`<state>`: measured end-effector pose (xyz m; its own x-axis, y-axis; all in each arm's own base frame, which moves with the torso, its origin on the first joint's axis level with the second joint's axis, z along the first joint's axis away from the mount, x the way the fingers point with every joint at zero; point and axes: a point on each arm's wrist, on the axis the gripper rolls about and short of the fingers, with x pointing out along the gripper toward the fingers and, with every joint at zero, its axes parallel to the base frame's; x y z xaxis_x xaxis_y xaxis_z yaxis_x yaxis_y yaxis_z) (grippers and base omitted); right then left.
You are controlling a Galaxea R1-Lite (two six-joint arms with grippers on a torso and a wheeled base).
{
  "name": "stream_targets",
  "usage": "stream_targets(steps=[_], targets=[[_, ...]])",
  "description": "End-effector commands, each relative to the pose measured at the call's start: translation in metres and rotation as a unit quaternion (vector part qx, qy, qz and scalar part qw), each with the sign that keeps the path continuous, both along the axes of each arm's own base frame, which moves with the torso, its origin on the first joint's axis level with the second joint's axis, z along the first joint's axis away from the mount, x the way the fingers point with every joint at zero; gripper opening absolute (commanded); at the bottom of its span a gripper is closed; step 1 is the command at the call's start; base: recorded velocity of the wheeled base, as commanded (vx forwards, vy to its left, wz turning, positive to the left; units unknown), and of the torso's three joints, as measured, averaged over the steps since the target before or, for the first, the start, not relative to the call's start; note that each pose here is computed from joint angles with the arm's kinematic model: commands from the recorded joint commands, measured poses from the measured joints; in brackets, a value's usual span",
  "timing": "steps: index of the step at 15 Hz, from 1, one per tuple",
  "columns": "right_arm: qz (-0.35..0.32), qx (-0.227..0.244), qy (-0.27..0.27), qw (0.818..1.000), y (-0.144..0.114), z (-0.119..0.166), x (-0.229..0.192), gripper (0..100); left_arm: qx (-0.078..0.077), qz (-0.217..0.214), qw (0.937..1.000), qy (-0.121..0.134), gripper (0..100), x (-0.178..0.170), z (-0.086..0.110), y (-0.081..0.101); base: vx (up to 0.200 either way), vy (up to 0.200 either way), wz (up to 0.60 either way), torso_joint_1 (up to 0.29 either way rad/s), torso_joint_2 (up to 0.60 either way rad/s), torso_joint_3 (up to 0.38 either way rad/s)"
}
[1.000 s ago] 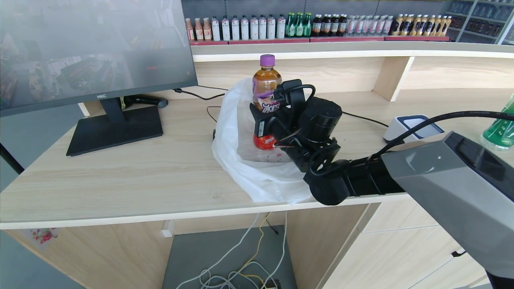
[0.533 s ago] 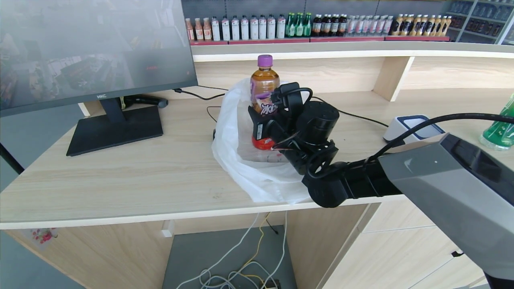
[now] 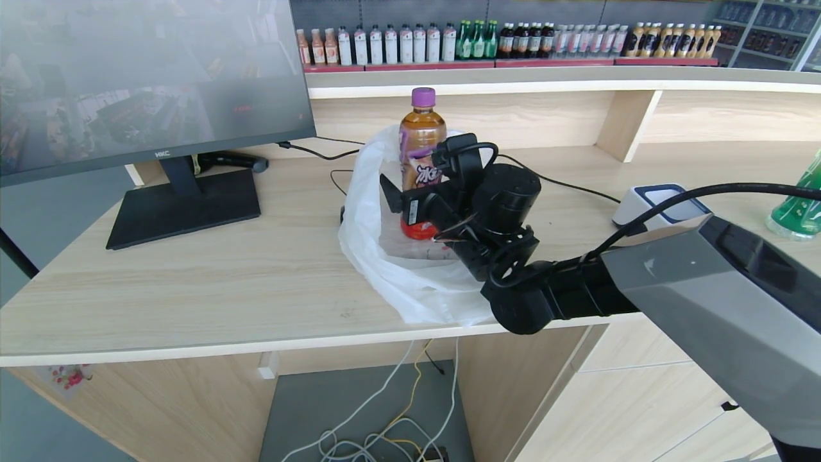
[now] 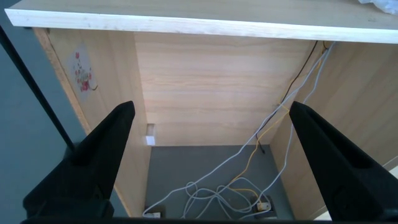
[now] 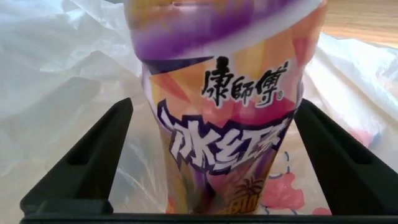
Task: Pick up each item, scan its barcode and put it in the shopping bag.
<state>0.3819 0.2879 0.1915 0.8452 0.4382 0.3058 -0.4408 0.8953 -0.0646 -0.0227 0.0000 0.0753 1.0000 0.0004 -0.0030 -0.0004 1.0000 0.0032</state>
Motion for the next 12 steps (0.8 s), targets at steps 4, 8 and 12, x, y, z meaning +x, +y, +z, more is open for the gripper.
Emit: stream_targets(steps=[4,8,12], targets=[[-0.001,0.010,-0.014,1.000,-0.007,0.014,-0.012,100,-0.001,0.000,1.0000,0.000,100,0.000,0.000,0.000,0.000,0.000,0.00,0.000,0.00,0.000],[-0.002,0.003,-0.002,1.000,-0.034,0.033,-0.041,100,-0.001,0.000,1.0000,0.000,100,0.000,0.000,0.000,0.000,0.000,0.00,0.000,0.00,0.000],[0.007,0.007,-0.008,1.000,-0.062,0.046,-0.078,100,0.000,0.000,1.0000,0.000,100,0.000,0.000,0.000,0.000,0.000,0.00,0.000,0.00,0.000]])
